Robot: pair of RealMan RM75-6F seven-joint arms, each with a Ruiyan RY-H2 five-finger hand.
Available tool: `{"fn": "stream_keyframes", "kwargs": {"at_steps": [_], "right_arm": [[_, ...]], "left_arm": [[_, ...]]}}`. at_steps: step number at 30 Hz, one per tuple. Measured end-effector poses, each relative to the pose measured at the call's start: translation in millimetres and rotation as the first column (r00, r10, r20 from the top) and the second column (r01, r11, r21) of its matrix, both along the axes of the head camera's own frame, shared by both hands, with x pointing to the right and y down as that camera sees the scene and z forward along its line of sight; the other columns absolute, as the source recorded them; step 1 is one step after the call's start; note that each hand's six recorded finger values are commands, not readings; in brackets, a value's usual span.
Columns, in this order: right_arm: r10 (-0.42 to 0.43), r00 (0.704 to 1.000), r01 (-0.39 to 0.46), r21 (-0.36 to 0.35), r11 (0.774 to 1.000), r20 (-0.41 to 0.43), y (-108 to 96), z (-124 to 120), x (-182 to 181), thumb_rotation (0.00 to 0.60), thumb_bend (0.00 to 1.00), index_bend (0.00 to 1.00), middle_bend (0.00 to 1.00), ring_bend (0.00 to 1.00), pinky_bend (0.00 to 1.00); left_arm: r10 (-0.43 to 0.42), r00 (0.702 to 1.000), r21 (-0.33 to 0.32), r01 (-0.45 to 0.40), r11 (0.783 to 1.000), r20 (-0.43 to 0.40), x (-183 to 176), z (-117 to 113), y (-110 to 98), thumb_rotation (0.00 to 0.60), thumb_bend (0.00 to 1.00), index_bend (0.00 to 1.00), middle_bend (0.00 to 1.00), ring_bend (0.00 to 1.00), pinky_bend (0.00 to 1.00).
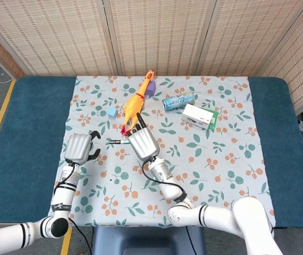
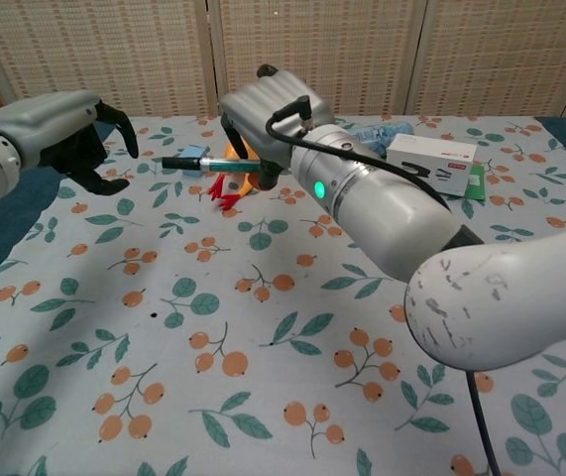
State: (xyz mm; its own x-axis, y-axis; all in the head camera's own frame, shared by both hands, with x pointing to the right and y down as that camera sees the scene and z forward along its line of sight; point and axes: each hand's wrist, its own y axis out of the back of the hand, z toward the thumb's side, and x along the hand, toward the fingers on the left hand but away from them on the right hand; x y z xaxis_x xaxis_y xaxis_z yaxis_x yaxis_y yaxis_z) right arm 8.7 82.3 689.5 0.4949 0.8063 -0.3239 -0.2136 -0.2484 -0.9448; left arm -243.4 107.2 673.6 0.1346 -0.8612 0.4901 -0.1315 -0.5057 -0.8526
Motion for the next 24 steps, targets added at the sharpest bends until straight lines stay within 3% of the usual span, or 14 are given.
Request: {"fn": "stream_keyframes", "kwargs": {"at_steps": [10,24], "right_arm": [[0.010,1.000,-0.010,-0.019,1.000,0.008,0.8,6.1,-0.5,0.600,0.38,0.80,0.72,0.33,0.01],[0.016,1.000,-0.015,-0.027,1.000,0.017,2.2,8.7,-4.9,0.600,0.38,0.80,0.72,0.33,0.01]], "left_arm": [[0.012,0.999,-0.001,-0.012,1.000,-0.035,24.0,1.4,-4.3,0.600,0.30,0.37,0.95,0.75,0.89],[-0.030,0.993,-0.015,0.029,0.999,-0.114,33.4,12.3,-7.7,0.600,0.29,0.48,0.95,0.75,0.90]]}}
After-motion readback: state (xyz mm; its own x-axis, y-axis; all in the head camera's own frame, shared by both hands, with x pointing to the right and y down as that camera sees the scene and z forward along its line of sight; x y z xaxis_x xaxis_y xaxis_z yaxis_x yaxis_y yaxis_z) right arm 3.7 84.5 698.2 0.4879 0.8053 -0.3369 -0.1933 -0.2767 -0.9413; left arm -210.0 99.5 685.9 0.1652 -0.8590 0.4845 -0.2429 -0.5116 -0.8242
